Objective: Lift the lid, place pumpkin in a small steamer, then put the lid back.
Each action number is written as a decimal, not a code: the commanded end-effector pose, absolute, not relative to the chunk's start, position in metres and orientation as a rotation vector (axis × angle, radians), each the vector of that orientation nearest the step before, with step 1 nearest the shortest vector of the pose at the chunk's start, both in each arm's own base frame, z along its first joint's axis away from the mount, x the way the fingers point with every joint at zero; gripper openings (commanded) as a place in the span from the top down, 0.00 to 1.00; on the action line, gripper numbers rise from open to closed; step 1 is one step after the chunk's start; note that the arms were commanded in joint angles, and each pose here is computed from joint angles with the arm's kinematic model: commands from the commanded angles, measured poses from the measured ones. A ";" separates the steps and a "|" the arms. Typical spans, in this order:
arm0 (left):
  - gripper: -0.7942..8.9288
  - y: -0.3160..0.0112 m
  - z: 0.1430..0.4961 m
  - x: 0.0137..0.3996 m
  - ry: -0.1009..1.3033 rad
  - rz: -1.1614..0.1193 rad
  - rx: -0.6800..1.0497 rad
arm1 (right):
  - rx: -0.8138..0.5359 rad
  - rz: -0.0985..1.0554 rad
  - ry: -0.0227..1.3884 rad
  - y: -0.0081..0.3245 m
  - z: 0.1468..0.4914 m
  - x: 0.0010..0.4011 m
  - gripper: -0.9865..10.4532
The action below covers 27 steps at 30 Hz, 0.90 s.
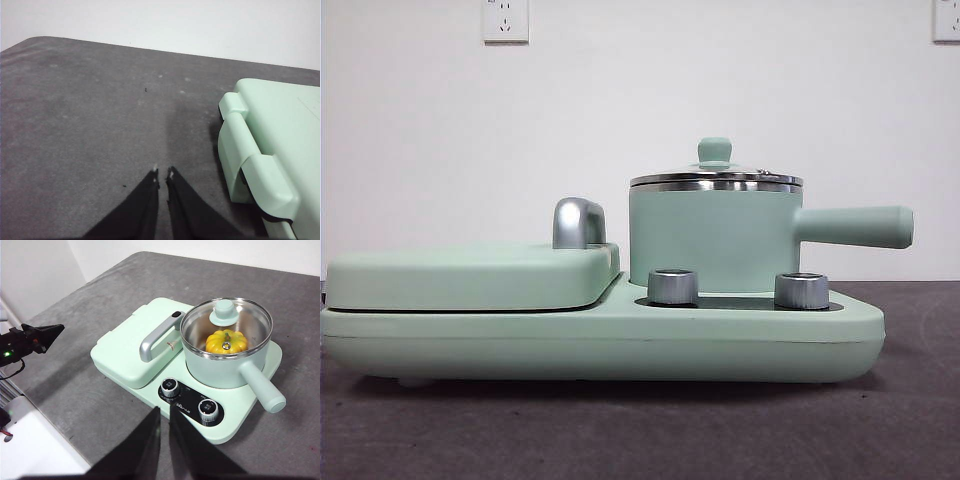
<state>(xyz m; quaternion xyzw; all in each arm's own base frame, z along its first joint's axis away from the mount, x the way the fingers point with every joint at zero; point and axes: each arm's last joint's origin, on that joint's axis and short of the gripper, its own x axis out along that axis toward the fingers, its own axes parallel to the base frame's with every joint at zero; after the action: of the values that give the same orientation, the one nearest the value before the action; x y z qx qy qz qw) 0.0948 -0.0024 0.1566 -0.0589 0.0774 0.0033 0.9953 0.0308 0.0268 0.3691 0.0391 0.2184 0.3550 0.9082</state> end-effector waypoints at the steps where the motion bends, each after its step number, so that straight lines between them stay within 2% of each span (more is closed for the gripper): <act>1: 0.88 -0.002 0.150 0.096 0.177 0.015 -0.111 | 0.077 0.742 0.434 0.027 0.372 0.031 0.89; 8: 0.88 -0.002 0.150 0.096 0.177 0.015 -0.111 | 0.099 0.686 0.434 0.025 0.371 0.033 0.89; 14: 0.88 -0.002 0.150 0.096 0.177 0.015 -0.111 | 0.126 0.462 0.438 0.019 0.351 0.042 0.89; 17: 0.88 -0.002 0.150 0.096 0.177 0.015 -0.111 | 0.132 0.347 0.393 0.015 0.328 0.049 0.89; 22: 0.88 -0.002 0.150 0.096 0.177 0.015 -0.111 | 0.120 0.192 0.241 0.010 0.279 0.067 0.89; 27: 0.88 -0.002 0.150 0.096 0.177 0.015 -0.111 | -0.021 0.159 0.106 0.008 0.232 0.083 0.90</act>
<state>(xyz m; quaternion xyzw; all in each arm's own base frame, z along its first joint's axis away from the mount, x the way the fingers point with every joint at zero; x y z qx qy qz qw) 0.0948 -0.0024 0.1566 -0.0589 0.0774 0.0033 0.9953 0.0804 0.0079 0.2355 0.0269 0.0730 0.0795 0.9938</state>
